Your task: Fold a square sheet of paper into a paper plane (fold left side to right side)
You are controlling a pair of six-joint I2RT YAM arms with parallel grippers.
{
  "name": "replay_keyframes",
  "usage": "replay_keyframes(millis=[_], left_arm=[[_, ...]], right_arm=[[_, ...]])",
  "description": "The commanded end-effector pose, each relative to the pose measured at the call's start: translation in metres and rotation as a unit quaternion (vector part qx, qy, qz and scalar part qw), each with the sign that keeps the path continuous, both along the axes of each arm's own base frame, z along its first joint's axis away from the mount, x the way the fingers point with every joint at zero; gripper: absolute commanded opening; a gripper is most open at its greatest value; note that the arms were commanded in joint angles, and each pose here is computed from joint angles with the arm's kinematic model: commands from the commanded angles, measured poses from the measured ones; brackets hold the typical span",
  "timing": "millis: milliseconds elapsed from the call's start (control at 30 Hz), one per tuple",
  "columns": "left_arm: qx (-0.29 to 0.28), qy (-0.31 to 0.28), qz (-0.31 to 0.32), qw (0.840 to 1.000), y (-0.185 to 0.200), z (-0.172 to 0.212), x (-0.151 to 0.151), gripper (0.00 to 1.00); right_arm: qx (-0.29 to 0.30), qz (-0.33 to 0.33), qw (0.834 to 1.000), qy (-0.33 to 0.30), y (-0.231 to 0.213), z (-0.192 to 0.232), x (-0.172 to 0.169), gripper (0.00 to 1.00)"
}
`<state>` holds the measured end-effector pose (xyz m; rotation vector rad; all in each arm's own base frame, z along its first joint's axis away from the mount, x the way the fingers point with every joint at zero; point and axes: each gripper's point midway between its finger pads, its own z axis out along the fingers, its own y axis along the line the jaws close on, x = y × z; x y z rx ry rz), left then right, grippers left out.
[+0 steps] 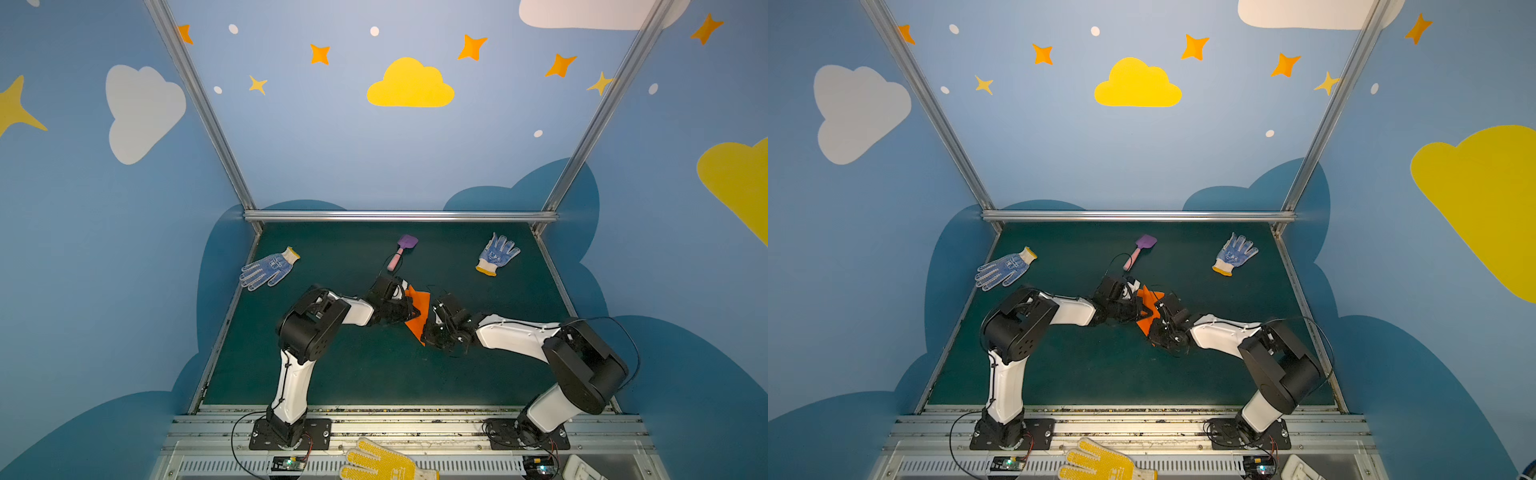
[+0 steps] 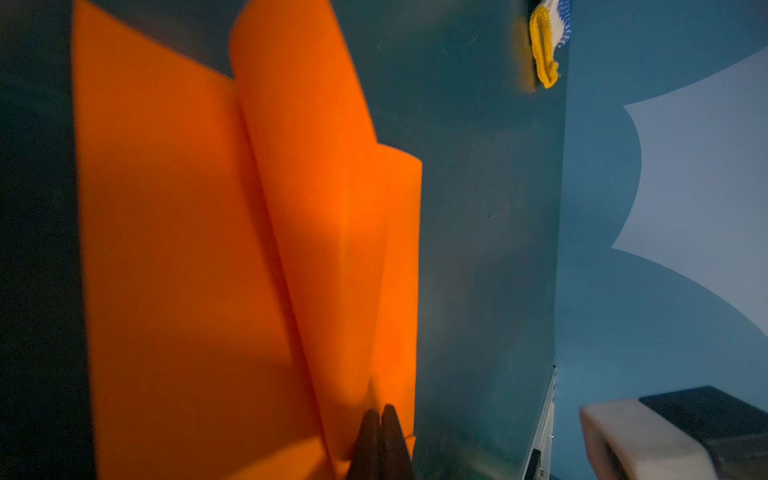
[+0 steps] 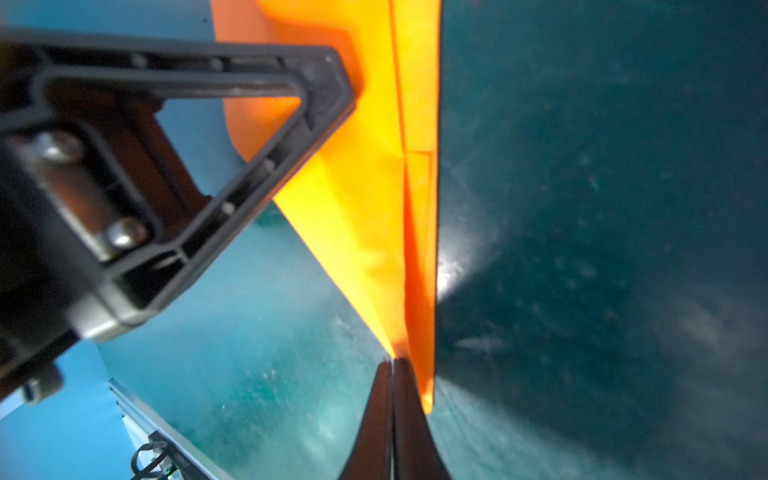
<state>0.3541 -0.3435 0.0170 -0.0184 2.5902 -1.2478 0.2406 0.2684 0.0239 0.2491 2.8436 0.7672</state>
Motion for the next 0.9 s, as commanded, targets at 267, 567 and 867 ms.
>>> replay_keyframes(millis=[267, 567, 867], left_arm=[[0.060, 0.051, 0.036, 0.996, 0.034, -0.033, -0.006, 0.04], [0.013, 0.021, 0.004, 1.000, 0.027, 0.026, -0.009, 0.05], [-0.015, 0.029, -0.033, 0.999, 0.009, 0.033, -0.047, 0.04]], right_arm=[[-0.038, -0.023, 0.999, 0.030, -0.025, -0.030, -0.012, 0.00], [-0.050, -0.024, 0.998, 0.041, -0.033, -0.037, -0.020, 0.00], [-0.060, -0.026, 0.996, 0.052, -0.041, -0.046, -0.029, 0.00]])
